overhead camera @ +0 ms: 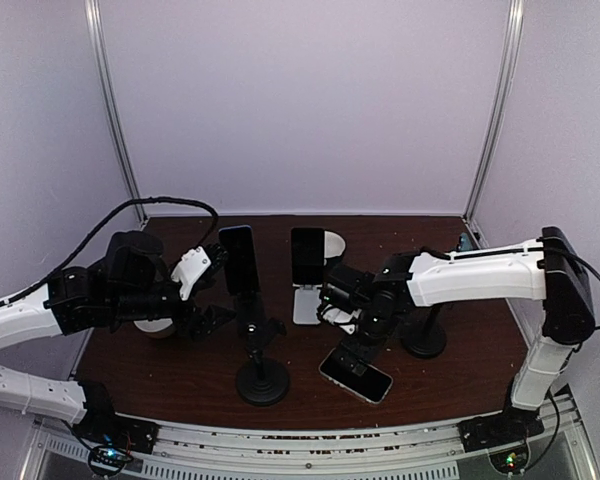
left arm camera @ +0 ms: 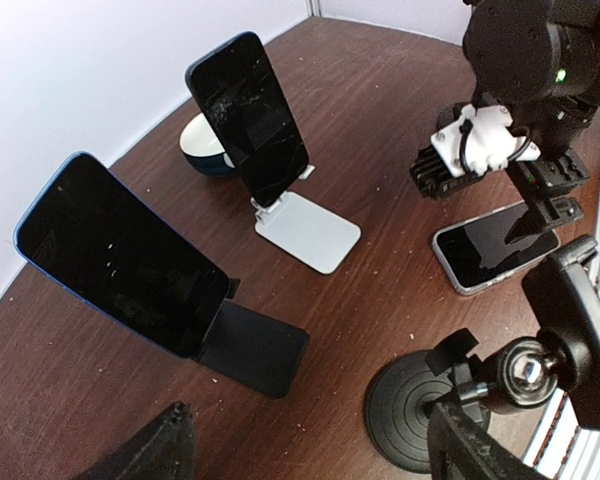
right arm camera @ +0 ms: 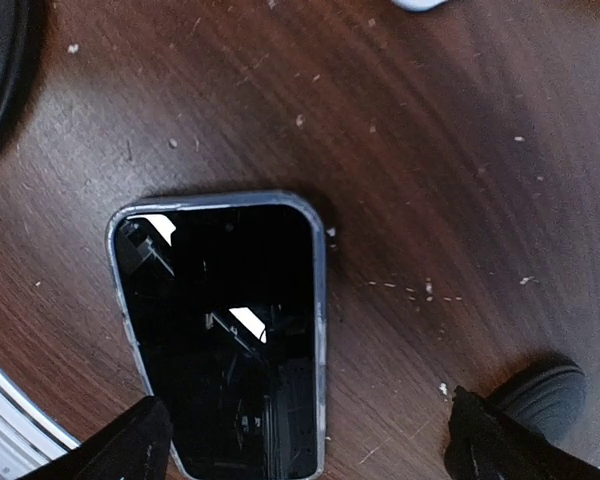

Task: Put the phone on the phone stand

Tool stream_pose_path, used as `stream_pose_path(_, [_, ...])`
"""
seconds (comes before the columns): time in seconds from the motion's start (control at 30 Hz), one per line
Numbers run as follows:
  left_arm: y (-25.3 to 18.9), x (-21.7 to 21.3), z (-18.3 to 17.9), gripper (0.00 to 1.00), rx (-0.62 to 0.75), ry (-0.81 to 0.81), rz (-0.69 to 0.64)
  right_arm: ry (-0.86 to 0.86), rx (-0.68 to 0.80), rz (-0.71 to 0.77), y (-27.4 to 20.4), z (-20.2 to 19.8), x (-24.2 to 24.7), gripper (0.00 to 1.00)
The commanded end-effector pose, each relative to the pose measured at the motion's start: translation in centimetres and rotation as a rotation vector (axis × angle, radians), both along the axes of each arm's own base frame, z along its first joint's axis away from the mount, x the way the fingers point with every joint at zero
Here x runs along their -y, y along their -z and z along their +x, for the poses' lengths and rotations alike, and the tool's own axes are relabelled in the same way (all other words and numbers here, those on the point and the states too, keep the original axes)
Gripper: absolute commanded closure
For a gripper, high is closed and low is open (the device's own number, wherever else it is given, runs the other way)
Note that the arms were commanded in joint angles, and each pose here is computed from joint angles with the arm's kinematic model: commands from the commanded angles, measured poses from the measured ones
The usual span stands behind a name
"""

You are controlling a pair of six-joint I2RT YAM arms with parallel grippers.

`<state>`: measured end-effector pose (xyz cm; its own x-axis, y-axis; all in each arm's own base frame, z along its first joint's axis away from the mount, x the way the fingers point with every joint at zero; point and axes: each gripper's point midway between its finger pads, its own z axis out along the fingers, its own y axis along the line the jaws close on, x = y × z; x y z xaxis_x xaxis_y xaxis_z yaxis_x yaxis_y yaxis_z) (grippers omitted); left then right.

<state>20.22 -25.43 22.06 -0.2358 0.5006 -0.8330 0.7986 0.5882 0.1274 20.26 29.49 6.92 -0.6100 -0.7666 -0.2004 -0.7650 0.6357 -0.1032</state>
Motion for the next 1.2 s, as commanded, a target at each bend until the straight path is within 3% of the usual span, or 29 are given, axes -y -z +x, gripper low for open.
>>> stream_pose_path(0.0, [0.8,0.6,0.4,0.17,-0.002,0.015,0.02,-0.081,-0.119,-0.077,1.3,-1.6,0.3,0.0])
stream_pose_path(0.23, [1.0,1.0,0.5,0.17,0.003,0.028,0.015,-0.115,-0.293,-0.034,3.3,-4.5,-1.2,0.0])
stream_pose_path(0.53, [1.1,0.6,0.4,0.16,0.01,0.026,0.021,-0.096,-0.2,-0.183,6.0,-1.8,-0.4,0.02])
stream_pose_path(0.93, [1.3,0.5,0.6,0.16,0.015,0.016,0.031,-0.052,-0.137,-0.211,5.6,-1.5,-0.5,0.5])
stream_pose_path(1.17, [1.2,0.1,0.9,0.17,0.023,-0.011,0.035,0.025,0.02,0.113,-3.0,-0.5,-2.8,0.67])
